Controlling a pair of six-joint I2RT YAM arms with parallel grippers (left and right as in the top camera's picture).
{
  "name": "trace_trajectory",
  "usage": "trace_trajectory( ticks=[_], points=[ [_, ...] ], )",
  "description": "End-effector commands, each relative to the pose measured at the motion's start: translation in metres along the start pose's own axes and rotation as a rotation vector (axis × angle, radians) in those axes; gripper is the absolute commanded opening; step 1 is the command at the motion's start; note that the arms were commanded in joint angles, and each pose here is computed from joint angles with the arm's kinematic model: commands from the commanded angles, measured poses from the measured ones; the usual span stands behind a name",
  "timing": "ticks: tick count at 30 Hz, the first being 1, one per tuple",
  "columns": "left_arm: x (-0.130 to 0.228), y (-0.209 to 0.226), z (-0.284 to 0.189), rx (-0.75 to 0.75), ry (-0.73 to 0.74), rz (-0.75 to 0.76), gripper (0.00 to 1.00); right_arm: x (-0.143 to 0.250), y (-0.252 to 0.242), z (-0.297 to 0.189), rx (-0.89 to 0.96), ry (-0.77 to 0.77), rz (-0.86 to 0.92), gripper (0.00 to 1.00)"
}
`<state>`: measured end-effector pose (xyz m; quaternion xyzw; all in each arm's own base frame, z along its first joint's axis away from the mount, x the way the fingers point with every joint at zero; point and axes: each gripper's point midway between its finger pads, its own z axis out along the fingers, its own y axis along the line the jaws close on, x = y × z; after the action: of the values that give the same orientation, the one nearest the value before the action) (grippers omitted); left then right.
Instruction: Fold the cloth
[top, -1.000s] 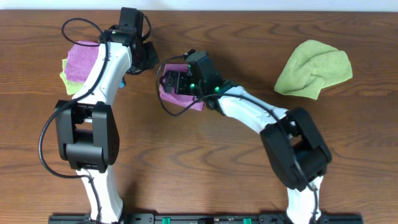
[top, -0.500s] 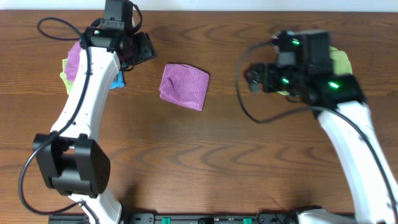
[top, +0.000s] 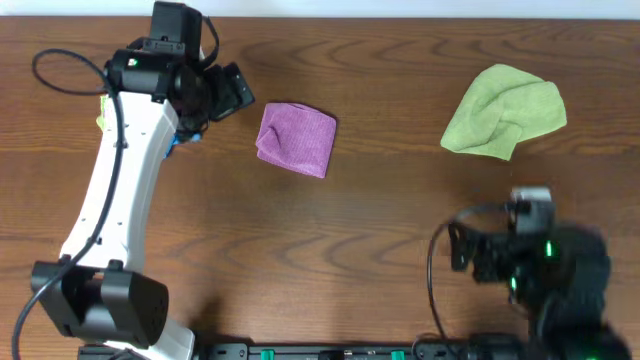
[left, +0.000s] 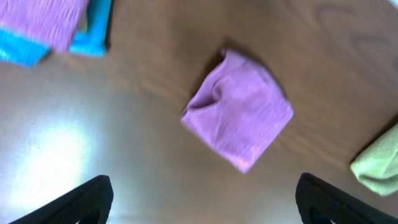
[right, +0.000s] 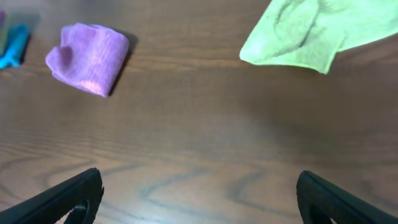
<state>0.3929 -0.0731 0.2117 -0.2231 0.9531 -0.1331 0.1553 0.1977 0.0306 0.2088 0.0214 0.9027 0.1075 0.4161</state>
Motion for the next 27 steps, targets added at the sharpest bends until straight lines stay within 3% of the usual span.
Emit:
trace_trajectory(
  ticks=[1,6,14,20,27],
  points=[
    [0.01,0.002,-0.01,0.006,0.034,-0.033,0.95,0.017,-0.01,-0.01,0.04,-0.051,0.08,0.99],
    [0.033,0.013,-0.016,-0.009,0.085,-0.078,0.95,0.016,-0.017,-0.025,0.074,-0.171,0.156,0.99],
    [0.073,0.032,-0.025,0.037,0.064,-0.178,0.95,0.007,-0.034,-0.03,0.17,-0.229,0.162,0.99],
    [0.096,0.031,0.008,0.167,0.08,-0.284,0.95,0.006,-0.035,-0.03,0.175,-0.231,0.163,0.99],
    [0.09,0.016,0.059,0.287,0.06,-0.382,0.95,0.01,-0.035,-0.03,0.179,-0.218,0.163,0.99]
  ],
)
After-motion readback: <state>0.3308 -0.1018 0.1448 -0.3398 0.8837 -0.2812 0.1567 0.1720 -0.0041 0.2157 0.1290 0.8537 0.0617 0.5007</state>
